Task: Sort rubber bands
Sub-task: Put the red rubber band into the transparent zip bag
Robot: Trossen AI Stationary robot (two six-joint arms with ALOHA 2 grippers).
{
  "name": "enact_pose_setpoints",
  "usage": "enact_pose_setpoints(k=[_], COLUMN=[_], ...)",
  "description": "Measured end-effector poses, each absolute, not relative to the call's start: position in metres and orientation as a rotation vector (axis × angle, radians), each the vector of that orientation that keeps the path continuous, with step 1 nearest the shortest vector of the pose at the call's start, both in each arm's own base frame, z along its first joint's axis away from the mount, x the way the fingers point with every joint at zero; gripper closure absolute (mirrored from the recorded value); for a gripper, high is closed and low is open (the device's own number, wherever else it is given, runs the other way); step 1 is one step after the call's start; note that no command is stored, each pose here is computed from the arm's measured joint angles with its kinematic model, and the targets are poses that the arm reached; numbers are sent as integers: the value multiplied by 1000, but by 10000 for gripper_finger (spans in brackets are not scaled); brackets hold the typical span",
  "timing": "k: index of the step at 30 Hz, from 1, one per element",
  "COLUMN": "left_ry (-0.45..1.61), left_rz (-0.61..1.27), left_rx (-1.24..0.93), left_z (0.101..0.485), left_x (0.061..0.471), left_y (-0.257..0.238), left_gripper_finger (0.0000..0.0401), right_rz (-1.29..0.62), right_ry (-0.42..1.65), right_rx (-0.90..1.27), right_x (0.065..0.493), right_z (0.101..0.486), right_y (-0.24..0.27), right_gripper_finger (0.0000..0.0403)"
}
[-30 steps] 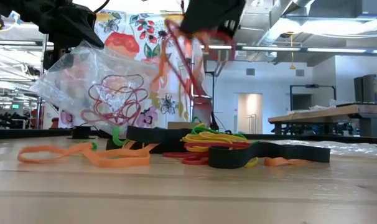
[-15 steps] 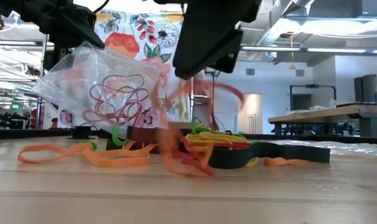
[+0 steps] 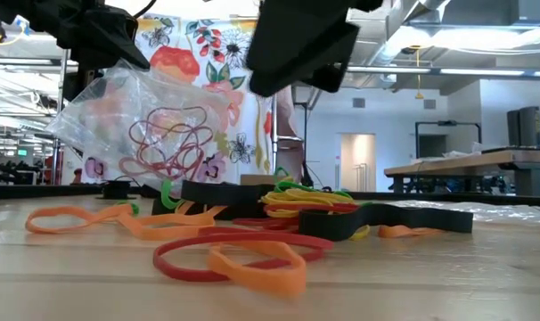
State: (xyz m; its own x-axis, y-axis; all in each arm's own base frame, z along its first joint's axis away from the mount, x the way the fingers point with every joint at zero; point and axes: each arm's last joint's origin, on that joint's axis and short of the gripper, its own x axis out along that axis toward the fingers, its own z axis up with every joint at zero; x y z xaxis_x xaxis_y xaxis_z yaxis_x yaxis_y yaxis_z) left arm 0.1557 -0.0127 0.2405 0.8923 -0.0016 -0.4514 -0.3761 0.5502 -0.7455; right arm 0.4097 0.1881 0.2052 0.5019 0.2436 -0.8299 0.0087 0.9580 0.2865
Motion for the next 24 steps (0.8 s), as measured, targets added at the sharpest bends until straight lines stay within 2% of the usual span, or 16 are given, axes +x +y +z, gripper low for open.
enact_pose_setpoints(k=[8, 15, 24], left_ry=[432, 441, 440], left_rz=[224, 207, 207], left_rx=[-969, -972, -979], left_z=[241, 241, 241], left_x=[156, 155, 155], left_y=[-14, -17, -17], left_gripper_finger=[401, 401, 401], right_rz=[123, 131, 84], right_ry=[1040, 1066, 1146], right_rx=[229, 218, 214], right_x=[403, 401, 400], right_z=[202, 165, 141], right_y=[198, 207, 207], right_gripper_finger=[343, 343, 343])
